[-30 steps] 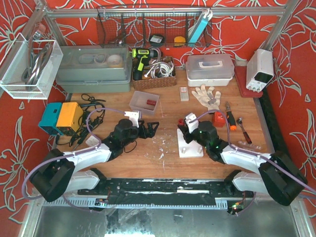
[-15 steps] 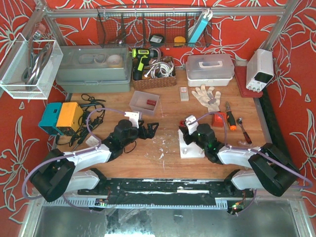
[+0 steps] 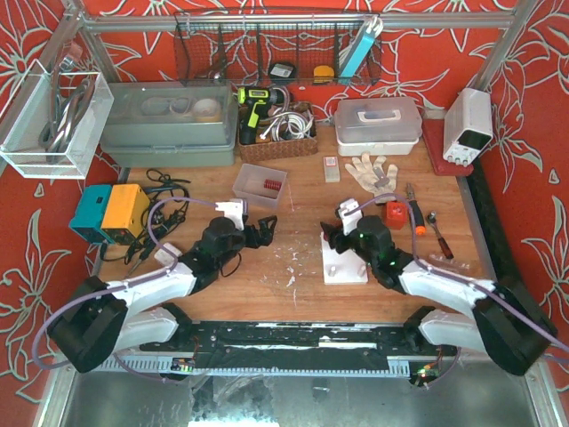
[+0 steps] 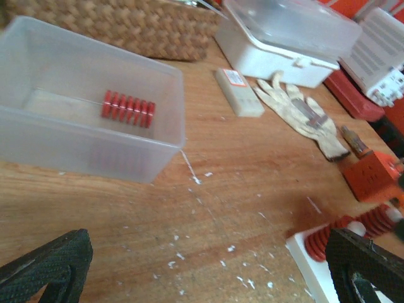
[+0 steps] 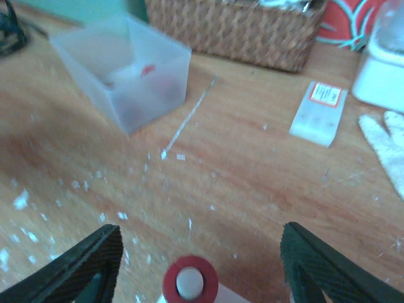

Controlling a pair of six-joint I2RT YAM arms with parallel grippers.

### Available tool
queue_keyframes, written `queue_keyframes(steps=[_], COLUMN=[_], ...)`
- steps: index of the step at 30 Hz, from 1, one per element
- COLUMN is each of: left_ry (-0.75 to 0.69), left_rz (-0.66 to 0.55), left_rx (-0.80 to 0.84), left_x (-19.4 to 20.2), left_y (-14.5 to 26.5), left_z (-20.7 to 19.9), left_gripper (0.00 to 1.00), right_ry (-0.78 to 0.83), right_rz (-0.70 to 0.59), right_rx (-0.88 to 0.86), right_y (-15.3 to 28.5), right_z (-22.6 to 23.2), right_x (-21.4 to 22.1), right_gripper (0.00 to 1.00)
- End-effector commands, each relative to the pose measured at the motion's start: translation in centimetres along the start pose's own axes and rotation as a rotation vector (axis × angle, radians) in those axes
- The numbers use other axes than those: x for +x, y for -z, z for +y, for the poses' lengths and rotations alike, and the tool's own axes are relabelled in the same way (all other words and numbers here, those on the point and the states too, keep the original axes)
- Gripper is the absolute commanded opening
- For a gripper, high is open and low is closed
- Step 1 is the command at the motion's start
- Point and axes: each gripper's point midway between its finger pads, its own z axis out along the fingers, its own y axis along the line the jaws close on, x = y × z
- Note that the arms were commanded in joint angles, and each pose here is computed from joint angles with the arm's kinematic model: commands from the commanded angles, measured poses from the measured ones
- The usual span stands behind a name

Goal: Install the large spring

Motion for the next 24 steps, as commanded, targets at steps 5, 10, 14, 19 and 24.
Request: queue_keyframes(steps=[5, 10, 14, 19, 24], left_ry=[0.154, 0.122, 0.115, -0.105, -0.221], left_rz=[-0.065, 0.044, 0.118, 0.25, 0.428], left_rx=[-0.321, -0.281, -0.269, -0.323, -0.36], left_x=[-3.0, -3.7, -5.1, -7.1, -6.9], left_y=[0.8, -1.6, -3.4, -5.9, -7.8], left_z=[4.9, 4.8, 5.0, 4.8, 5.1], left_gripper=[0.97, 0.85, 0.62, 0.61, 0.61], right_ry=[-0.043, -0.069, -0.092, -0.118, -0.129], right_rz=[0.027, -0.034, -0.068, -0.115, -0.118], right_rx=[0.091, 0.081, 0.069, 0.027, 0.001], right_y=[6.0, 8.9, 9.9, 10.4, 10.7], right_z=[-1.9, -2.1, -2.1, -1.5, -1.1], right_x=[-6.1, -8.1, -8.1, -8.0, -8.0], right_gripper=[0.92, 0.99, 0.99, 0.99, 0.99])
